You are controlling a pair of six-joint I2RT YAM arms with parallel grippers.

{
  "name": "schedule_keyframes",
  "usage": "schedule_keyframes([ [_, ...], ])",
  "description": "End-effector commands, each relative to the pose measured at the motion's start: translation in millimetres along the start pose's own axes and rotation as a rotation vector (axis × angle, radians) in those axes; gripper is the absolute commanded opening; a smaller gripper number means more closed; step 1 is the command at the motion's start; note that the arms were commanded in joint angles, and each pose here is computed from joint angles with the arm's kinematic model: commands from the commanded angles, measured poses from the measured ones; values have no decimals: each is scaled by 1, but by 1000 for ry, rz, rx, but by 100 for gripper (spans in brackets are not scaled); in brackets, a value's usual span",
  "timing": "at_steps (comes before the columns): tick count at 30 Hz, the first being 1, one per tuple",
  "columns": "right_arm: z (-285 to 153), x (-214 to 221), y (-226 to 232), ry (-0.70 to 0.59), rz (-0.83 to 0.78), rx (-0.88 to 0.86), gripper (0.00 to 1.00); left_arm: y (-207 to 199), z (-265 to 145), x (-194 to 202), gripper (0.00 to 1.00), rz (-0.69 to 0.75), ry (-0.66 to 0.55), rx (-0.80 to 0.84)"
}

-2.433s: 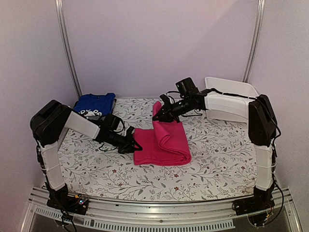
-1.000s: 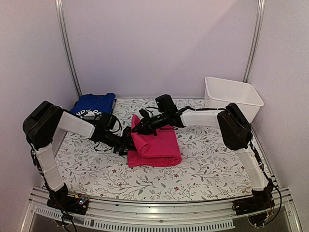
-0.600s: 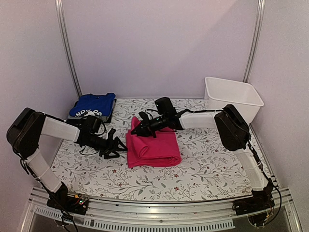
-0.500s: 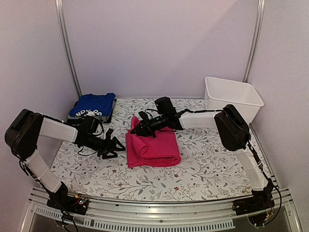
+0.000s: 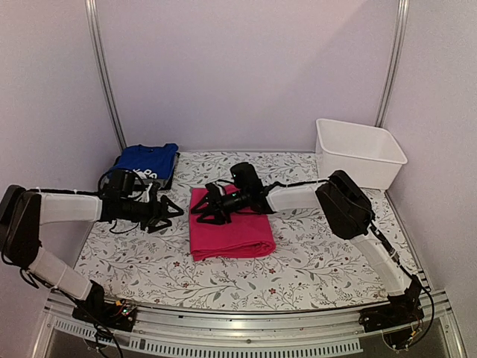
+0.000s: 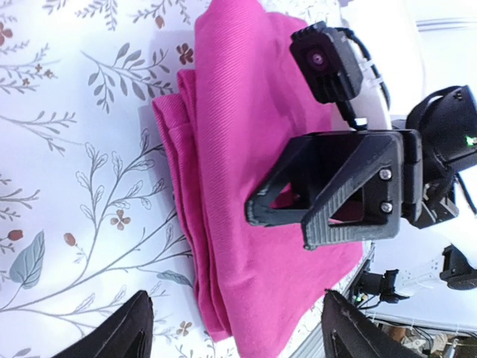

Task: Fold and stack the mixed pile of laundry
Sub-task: Fold the 1/2-rectangle-folded trousers at the center of the board, then rotate the square-folded trousers at the center of the board.

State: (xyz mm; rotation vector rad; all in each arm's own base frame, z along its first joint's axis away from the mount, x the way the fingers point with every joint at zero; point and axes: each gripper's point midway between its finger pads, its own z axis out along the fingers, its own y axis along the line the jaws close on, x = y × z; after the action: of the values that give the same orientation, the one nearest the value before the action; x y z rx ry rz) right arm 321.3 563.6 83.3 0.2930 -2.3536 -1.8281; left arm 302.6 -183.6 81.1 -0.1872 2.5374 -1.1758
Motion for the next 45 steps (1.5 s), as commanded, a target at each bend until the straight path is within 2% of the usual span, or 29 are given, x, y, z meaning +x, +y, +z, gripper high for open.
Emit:
schedule_keyframes([
  [1, 0, -6, 55, -2, -151, -125, 49, -19, -18, -13, 77, 62, -81, 47],
  [5, -28, -10, 117, -44, -285, -191, 53, -55, -37, -25, 78, 167, -138, 106],
  [8, -71, -16, 153, -113, -357, -197, 54, -79, -36, -19, 75, 253, -107, 137],
  [13, -128, 8, 118, -110, -319, -95, 53, -115, -11, 6, 67, 348, 24, 239],
  [17, -140, 44, 71, -36, -332, -13, 53, -135, 24, 34, 65, 400, 153, 279],
  [21, -135, 70, 12, 36, -281, 38, 51, -113, 58, 57, 63, 333, 248, 257],
  [25, -129, 94, -51, 78, -164, 52, 48, -54, 83, 73, 59, 219, 310, 144],
  [28, -125, 109, -77, 101, -91, 76, 46, -11, 93, 75, 56, 126, 341, 65],
  [32, -102, 129, -75, 184, -93, 84, 46, 17, 101, 49, 56, 110, 332, -27],
  [35, -70, 136, -49, 283, -167, 79, 46, 24, 110, 4, 56, 116, 297, -66],
  [38, -45, 136, -12, 355, -248, -2, 48, 20, 111, -44, 61, 143, 247, -81],
  [42, -65, 105, 35, 278, -340, -53, 51, -10, 82, -92, 68, 210, 147, -63],
  [45, -113, 69, 44, 133, -369, -12, 51, -36, 55, -91, 70, 242, 106, -37],
])
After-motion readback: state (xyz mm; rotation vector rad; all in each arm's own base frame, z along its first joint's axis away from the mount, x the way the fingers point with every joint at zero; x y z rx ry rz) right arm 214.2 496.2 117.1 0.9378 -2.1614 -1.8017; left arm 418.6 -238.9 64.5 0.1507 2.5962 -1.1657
